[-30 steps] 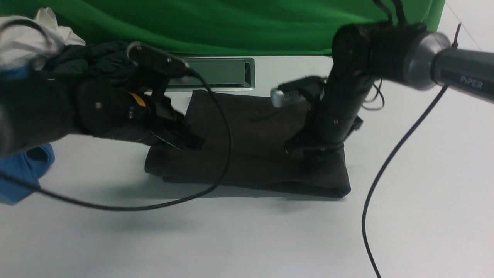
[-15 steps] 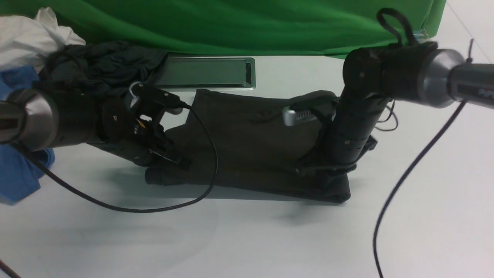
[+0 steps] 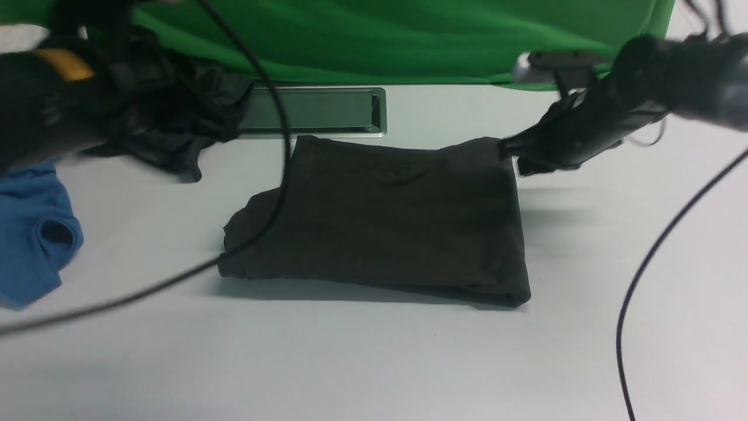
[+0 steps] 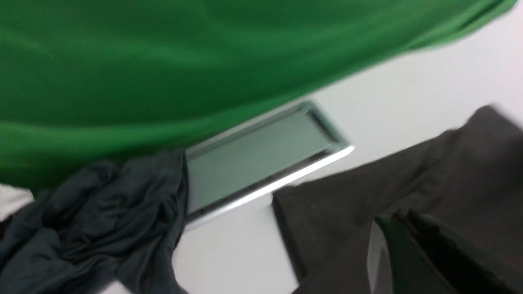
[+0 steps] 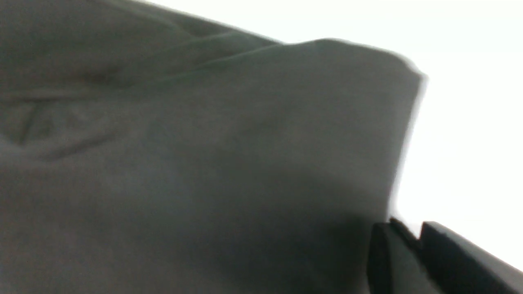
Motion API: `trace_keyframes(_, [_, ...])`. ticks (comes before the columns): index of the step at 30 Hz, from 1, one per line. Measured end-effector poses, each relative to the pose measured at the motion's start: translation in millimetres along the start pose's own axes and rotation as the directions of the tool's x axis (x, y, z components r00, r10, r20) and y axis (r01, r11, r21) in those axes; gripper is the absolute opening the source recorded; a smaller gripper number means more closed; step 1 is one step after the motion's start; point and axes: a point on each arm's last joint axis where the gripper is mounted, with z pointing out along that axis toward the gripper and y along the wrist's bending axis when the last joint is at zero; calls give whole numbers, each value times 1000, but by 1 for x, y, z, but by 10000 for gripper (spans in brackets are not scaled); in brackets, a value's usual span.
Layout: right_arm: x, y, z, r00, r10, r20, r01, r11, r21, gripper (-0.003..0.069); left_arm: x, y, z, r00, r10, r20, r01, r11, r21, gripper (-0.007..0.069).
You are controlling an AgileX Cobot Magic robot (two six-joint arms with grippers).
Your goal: Fold a long-sleeved shirt on a white desktop.
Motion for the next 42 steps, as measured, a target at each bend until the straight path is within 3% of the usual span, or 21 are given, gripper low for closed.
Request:
trace_keyframes(7, [-26,0,36,999,-3,36,5,999,-38,83,36,-19,-69,996,-1,86,-1,1000,23,18])
trace_keyframes(14, [-41,2,30,998,-28,63,30,999,-42,83,72,-27,-103,988,3,155,-4,1000,6,18])
trace_keyframes(19, [-50,11,-45,993,-112,24,112,994,5,80,83,-30,-126,971,-2,239,4,1000,-8,18])
trace_keyframes(23, [-41,19,-113,993,-110,44,109,994,29,59,83,-30,-146,950,2,314,4,1000,-18,18])
trace_keyframes(25, [-14,28,-166,994,-74,81,72,997,30,31,85,-31,-157,936,20,351,-11,1000,-28,18])
trace_keyframes(31, [59,47,-236,982,-46,183,46,999,1,22,87,-32,-166,925,38,379,-26,999,-38,18])
trace_keyframes(42, [202,44,-291,951,-26,307,43,998,-48,22,96,-35,-164,955,44,293,-44,999,-6,18])
